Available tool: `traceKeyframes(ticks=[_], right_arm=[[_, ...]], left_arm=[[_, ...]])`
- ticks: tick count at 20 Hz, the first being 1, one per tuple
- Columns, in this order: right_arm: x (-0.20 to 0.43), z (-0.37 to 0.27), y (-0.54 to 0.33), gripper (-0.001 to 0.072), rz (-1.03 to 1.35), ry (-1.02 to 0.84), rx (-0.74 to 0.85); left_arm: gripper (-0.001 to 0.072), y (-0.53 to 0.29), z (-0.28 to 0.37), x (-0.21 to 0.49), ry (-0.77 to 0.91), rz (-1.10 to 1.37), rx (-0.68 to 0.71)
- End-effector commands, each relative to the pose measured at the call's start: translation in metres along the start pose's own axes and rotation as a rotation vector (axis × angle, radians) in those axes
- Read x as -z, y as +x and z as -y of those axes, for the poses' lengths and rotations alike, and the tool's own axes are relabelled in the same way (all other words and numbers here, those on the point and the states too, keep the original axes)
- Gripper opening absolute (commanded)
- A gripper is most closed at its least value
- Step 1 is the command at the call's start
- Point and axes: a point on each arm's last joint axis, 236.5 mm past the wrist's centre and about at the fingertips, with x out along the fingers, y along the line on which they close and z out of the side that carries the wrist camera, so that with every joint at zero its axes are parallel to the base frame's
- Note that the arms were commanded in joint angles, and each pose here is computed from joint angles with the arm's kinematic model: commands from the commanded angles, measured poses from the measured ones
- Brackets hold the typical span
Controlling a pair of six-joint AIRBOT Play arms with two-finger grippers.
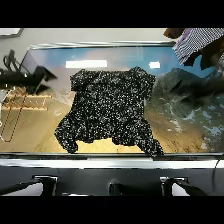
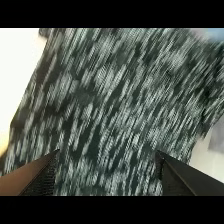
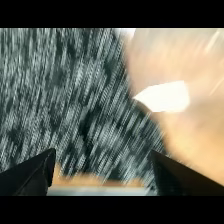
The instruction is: Fold the clothes and pants, and hang the long-sleeved shirts on hangers.
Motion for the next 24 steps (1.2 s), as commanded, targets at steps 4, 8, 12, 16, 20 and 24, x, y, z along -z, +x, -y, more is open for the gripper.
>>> traceKeyframes(ticks=[4, 8, 12, 16, 20, 24], right_arm=[[0.208, 0.0, 0.103, 0.068, -0.232, 0.31, -0.074], [0.261, -0.002, 0.144, 0.0679, -0.254, 0.325, -0.03], [0.237, -0.015, 0.179, 0.0679, -0.141, 0.353, -0.077], [0.205, -0.02, 0.199, 0.0664, -0.025, 0.379, -0.125], [0.199, -0.01, 0.212, 0.0504, 0.003, 0.354, -0.092], [0.207, 0.005, 0.214, 0.0151, -0.017, 0.298, -0.023]], left_arm=[[0.0682, 0.013, -0.034, 0.13, -0.127, -0.188, -0.07], [0.0682, 0.026, -0.039, 0.174, -0.156, -0.253, -0.091], [0.0682, 0.032, -0.039, 0.195, -0.151, -0.3, -0.106], [0.0682, 0.032, -0.038, 0.196, -0.194, -0.299, -0.112], [0.0682, 0.033, -0.039, 0.197, -0.195, -0.301, -0.114], [0.0682, 0.041, -0.058, 0.22, -0.236, -0.353, -0.159]])
